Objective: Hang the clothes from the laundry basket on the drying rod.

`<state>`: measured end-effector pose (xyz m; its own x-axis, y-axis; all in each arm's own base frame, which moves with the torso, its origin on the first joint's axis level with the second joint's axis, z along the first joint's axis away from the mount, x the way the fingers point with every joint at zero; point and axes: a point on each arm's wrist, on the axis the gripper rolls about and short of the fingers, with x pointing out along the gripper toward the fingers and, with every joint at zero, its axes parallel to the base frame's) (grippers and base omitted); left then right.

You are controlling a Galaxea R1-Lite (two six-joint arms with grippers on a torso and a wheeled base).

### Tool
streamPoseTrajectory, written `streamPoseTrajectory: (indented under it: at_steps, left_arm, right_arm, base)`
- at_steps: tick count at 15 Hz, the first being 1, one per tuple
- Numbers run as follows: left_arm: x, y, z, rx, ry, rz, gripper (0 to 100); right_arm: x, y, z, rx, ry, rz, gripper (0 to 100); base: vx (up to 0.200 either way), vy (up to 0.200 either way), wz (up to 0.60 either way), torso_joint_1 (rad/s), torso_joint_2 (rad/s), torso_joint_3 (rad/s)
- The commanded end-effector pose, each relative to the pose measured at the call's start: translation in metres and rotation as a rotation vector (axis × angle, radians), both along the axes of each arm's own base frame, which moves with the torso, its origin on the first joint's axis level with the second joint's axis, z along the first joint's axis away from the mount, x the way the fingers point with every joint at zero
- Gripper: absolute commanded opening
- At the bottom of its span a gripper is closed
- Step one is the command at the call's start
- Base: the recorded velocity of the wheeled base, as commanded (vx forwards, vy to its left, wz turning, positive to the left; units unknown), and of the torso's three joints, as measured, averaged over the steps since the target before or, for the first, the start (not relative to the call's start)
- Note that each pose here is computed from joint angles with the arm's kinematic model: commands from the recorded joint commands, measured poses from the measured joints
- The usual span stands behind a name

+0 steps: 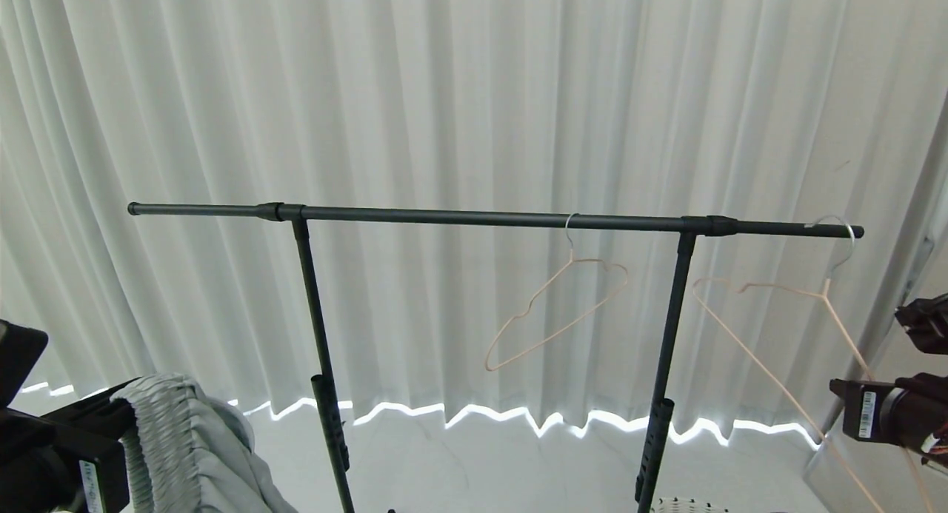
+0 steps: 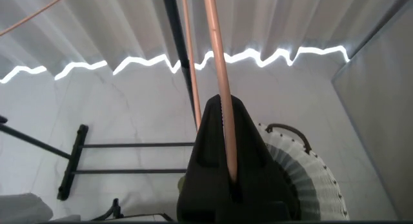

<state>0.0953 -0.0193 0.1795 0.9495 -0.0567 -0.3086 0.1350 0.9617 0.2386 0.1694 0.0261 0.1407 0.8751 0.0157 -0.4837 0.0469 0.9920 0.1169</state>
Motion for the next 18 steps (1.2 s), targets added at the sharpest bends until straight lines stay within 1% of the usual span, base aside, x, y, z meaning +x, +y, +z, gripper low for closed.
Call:
streamPoseTrajectory:
  at_steps: [1, 2, 6, 9, 11, 14, 18]
  left_arm:
    - [0.0004, 0.0000, 0.0002, 0.000, 0.001, 0.001, 0]
    - [0.0005, 0.0000, 0.0003, 0.000, -0.001, 0.001, 0]
    - [0.0003, -0.0001, -0.0003, 0.001, 0.002, -0.001, 0]
    - [0.0002, -0.0001, -0.0007, 0.001, 0.004, -0.002, 0]
    - [0.0002, -0.0001, -0.0022, 0.017, 0.009, -0.007, 0]
    - [0.0013, -0.0003, -0.0016, 0.018, 0.009, -0.006, 0]
    - [0.0017, -0.0003, -0.0010, 0.018, 0.009, -0.004, 0]
  right_arm:
    - [-0.0135, -0.0020, 0.0015, 0.005, -0.028, 0.003, 0]
    - [-0.0175, -0.0030, -0.0009, 0.003, -0.023, 0.000, 0]
    - [-0.0186, -0.0029, -0.0029, 0.002, -0.016, 0.003, 0]
    - [-0.0185, -0.0031, -0.0027, 0.003, -0.017, 0.002, 0]
    - [-0.0190, -0.0030, -0.0029, 0.004, -0.017, 0.002, 0]
    - [-0.0187, -0.0031, -0.0025, 0.004, -0.018, 0.003, 0]
    - [-0.0187, -0.0029, -0.0025, 0.004, -0.018, 0.006, 0]
  base:
    - [-0.200, 0.000, 0.00, 0.002, 0.01, 0.002]
    - [-0.200, 0.000, 0.00, 0.002, 0.00, 0.002]
    - [-0.200, 0.000, 0.00, 0.005, 0.00, 0.005]
    - [0.000, 0.000, 0.00, 0.000, 0.00, 0.000]
    - [0.000, 0.000, 0.00, 0.000, 0.00, 0.000]
    - [0.000, 0.000, 0.00, 0.000, 0.00, 0.000]
    - [0.000, 0.200, 0.00, 0.000, 0.00, 0.002]
